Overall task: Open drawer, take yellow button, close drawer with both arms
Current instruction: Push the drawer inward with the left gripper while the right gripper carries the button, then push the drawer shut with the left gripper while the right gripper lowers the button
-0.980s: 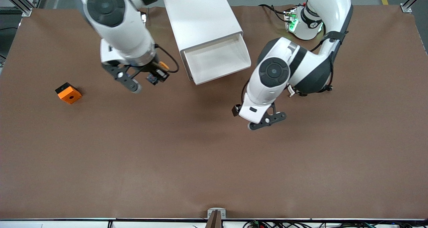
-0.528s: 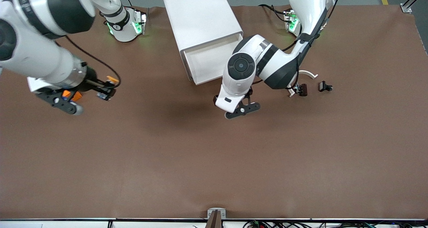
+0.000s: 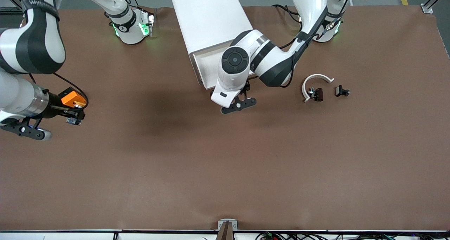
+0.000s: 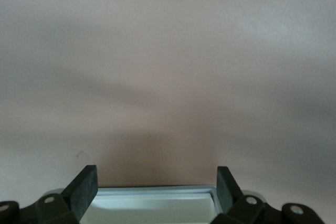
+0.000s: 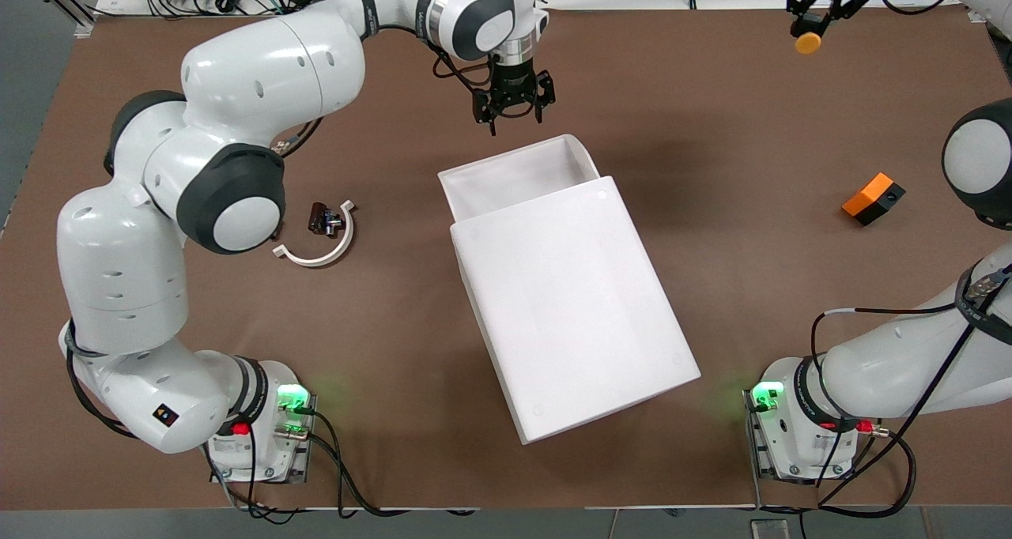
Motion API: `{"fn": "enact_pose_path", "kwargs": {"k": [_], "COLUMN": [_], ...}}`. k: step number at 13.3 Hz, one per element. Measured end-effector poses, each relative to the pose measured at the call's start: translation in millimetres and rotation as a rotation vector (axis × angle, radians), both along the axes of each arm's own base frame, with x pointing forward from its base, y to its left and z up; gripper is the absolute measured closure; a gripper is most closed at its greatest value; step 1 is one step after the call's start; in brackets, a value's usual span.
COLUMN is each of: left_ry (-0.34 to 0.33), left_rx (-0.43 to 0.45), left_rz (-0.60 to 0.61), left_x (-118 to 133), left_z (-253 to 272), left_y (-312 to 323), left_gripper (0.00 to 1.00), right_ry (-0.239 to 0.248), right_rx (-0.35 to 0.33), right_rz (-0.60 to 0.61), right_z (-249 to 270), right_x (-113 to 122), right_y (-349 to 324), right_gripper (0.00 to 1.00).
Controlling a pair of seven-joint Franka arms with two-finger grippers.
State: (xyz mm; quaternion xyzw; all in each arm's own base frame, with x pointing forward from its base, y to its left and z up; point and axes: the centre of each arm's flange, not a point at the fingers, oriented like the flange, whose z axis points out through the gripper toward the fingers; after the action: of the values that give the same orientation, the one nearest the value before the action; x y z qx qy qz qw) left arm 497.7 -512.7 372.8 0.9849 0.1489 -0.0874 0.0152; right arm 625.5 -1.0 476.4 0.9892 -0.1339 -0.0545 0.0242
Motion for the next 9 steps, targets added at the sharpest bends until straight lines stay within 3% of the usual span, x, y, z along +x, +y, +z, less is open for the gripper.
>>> {"fn": "enact_pose_path", "kwargs": {"k": [9], "left_ry": [0.030], "left_rx": [0.031], "left_rz": [0.012], "left_x": [-39.4], "left_z": [-15.9], "left_y": [-29.4], "left_gripper": [0.00], "right_ry": [-0.120], "right_rx": [-0.009], "right_rz": [0.117], "right_z": [-118.5], "right_x": [-26.7], "right_y": [-84.3], "right_gripper": [0.57]}}
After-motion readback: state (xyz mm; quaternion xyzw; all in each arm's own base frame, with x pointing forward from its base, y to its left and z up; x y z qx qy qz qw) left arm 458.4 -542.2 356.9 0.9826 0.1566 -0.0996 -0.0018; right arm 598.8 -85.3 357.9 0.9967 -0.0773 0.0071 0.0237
